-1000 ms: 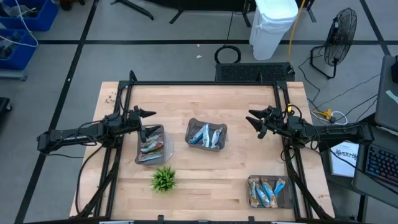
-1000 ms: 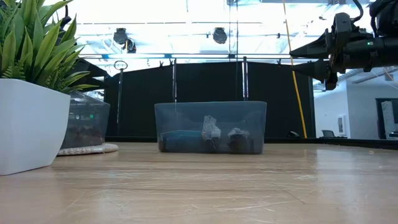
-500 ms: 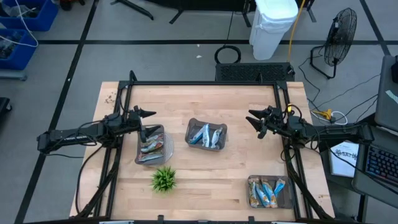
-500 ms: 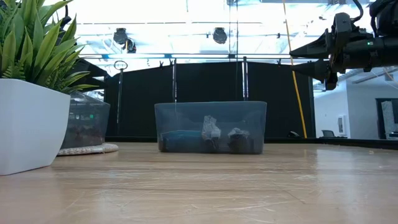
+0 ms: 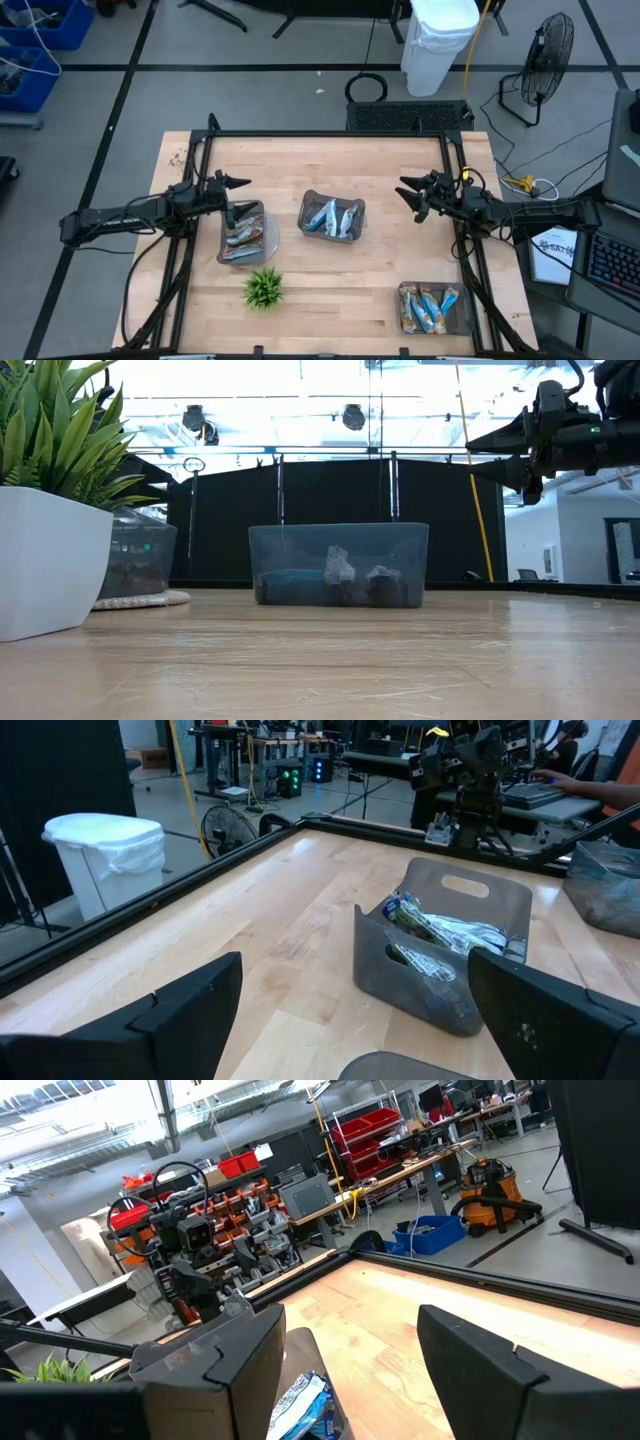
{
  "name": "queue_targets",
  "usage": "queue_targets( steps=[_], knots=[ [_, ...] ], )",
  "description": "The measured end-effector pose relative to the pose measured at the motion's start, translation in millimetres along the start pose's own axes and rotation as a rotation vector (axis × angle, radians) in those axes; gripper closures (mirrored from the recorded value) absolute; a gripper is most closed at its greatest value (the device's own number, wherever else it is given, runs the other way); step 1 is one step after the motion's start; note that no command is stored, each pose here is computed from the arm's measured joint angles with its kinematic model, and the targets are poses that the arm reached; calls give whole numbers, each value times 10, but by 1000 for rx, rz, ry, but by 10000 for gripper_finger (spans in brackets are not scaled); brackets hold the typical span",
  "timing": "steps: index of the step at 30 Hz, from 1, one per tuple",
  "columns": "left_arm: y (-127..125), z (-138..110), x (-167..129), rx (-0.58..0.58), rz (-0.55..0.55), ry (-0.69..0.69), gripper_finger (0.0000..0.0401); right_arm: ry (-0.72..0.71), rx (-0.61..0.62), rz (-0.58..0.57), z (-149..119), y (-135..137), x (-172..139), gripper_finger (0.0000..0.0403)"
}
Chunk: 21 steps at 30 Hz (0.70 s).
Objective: Pick and place Granola Bars by type
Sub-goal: Return to Home Position
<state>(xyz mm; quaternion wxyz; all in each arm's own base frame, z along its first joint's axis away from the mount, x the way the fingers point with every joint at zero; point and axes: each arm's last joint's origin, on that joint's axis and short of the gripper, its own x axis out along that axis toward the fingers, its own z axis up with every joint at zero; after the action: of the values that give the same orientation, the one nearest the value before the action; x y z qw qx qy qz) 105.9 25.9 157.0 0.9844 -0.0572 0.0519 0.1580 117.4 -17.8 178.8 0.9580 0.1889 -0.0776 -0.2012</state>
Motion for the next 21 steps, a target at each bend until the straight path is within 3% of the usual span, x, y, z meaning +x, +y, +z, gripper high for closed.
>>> queue_targets(
  steps=[21],
  knots=[
    [0,1,0,0,0,0,24,0,0,0,0,0,0,181]
  ],
)
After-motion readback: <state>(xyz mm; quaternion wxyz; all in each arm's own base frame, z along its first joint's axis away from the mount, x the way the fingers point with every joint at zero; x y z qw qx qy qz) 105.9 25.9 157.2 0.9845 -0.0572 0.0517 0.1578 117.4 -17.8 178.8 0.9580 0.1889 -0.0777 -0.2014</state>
